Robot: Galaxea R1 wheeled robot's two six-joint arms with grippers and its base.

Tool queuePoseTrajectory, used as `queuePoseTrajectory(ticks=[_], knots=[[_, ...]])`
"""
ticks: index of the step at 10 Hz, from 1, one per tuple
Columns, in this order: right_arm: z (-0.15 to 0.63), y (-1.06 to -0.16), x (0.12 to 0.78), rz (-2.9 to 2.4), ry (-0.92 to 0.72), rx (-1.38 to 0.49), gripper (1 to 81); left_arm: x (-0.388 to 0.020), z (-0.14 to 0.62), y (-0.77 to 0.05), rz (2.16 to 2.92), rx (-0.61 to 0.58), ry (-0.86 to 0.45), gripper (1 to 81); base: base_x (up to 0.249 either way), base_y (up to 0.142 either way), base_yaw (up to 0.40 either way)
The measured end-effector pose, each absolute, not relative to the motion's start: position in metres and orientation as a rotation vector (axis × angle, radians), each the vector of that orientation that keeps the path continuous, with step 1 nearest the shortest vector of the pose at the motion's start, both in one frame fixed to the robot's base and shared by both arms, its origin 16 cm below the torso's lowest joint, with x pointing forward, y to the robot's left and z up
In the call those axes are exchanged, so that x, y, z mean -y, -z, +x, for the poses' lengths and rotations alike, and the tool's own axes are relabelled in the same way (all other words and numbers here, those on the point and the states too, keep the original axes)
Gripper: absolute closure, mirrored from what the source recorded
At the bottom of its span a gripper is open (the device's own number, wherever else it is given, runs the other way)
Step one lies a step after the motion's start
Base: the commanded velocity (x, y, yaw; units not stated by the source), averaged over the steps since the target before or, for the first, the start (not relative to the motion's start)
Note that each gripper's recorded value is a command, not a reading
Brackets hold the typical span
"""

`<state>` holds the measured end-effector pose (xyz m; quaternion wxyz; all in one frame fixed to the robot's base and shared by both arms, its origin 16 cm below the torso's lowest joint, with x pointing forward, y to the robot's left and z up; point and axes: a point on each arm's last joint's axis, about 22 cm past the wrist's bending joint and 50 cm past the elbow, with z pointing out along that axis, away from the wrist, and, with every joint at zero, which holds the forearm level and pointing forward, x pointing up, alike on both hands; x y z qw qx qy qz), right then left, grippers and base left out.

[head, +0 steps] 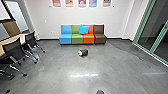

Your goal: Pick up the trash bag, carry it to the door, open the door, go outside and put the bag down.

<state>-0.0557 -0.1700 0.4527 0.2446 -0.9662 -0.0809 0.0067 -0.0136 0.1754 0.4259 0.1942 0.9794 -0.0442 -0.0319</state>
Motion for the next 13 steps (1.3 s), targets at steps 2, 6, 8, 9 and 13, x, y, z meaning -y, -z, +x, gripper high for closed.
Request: queuePoseTrajectory(ticks=[2,6,8,9,13], knots=[[-0.0555,-0.4527,0.1698,-2.638,-0.017,0.221,1.0,-0.1755,-0.0136,-0.4259,2.747,0.124,0.09,1.0,0.15,0.0,0.0],[-0.0555,-0.4528,0.1696,-2.637,-0.018,0.221,1.0,-0.1751,-0.0135,-0.4259,2.746,0.123,0.09,1.0,0.15,0.0,0.0],[-0.0553,-0.4528,0.1696,-2.637,-0.017,0.22,1.0,-0.1751,-0.0137,-0.4259,2.746,0.123,0.09,1.0,0.15,0.0,0.0],[-0.0551,-0.4528,0.1696,-2.637,-0.017,0.221,1.0,-0.1751,-0.0134,-0.4259,2.746,0.123,0.09,1.0,0.15,0.0,0.0],[-0.055,-0.4528,0.1696,-2.637,-0.017,0.221,1.0,-0.1748,-0.0134,-0.4259,2.746,0.122,0.09,1.0,0.15,0.0,0.0]])
